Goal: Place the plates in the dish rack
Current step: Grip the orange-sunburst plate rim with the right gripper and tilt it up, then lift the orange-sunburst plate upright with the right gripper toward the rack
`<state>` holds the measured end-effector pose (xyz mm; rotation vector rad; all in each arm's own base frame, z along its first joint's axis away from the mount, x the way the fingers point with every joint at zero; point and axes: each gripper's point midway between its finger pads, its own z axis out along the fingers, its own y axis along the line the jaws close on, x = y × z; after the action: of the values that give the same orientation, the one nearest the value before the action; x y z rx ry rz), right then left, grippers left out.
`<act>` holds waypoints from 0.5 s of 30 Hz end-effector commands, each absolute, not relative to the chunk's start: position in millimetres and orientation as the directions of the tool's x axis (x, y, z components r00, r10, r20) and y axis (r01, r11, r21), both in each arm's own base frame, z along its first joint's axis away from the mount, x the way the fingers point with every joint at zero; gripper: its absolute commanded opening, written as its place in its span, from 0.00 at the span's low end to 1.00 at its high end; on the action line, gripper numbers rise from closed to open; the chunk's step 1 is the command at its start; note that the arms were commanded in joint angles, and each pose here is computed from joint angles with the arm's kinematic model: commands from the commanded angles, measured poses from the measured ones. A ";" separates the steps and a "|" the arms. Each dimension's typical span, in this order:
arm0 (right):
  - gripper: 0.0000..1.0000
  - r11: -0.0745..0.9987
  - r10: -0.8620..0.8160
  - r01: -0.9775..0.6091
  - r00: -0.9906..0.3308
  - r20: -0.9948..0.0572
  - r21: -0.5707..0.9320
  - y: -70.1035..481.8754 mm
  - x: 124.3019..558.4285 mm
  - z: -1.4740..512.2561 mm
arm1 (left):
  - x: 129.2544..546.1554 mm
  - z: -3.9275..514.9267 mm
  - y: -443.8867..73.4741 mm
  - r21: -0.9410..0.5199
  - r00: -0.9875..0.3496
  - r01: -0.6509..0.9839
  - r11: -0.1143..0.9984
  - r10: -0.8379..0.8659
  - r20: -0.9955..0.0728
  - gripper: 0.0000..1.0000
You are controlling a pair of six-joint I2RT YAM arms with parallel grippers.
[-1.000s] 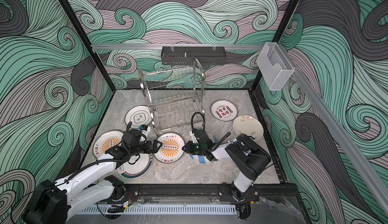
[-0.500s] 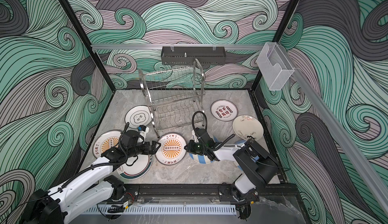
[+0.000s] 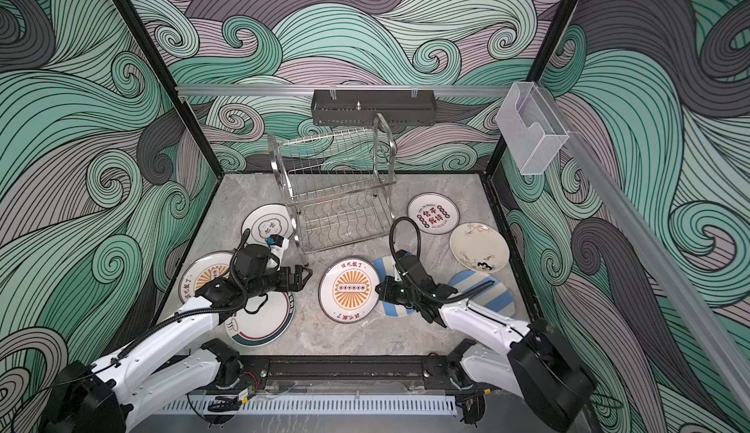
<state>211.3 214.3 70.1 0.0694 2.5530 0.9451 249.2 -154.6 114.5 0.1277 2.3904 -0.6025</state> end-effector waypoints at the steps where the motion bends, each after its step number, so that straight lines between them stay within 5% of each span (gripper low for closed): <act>1: 0.00 0.786 0.174 -0.153 -0.875 -0.452 0.599 206.0 218.8 91.4 | 255.1 118.4 -149.9 -0.363 -0.773 0.208 0.908 -0.075 -0.630 0.99; 15: 0.00 0.791 0.112 -0.267 -0.822 -0.559 0.550 194.6 223.7 154.0 | 253.6 154.0 -169.9 -0.430 -0.785 0.279 0.859 -0.054 -0.617 0.99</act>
<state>215.9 193.5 115.6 -0.0547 2.4885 0.8361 258.2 -162.8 136.4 0.1352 2.3914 -0.6258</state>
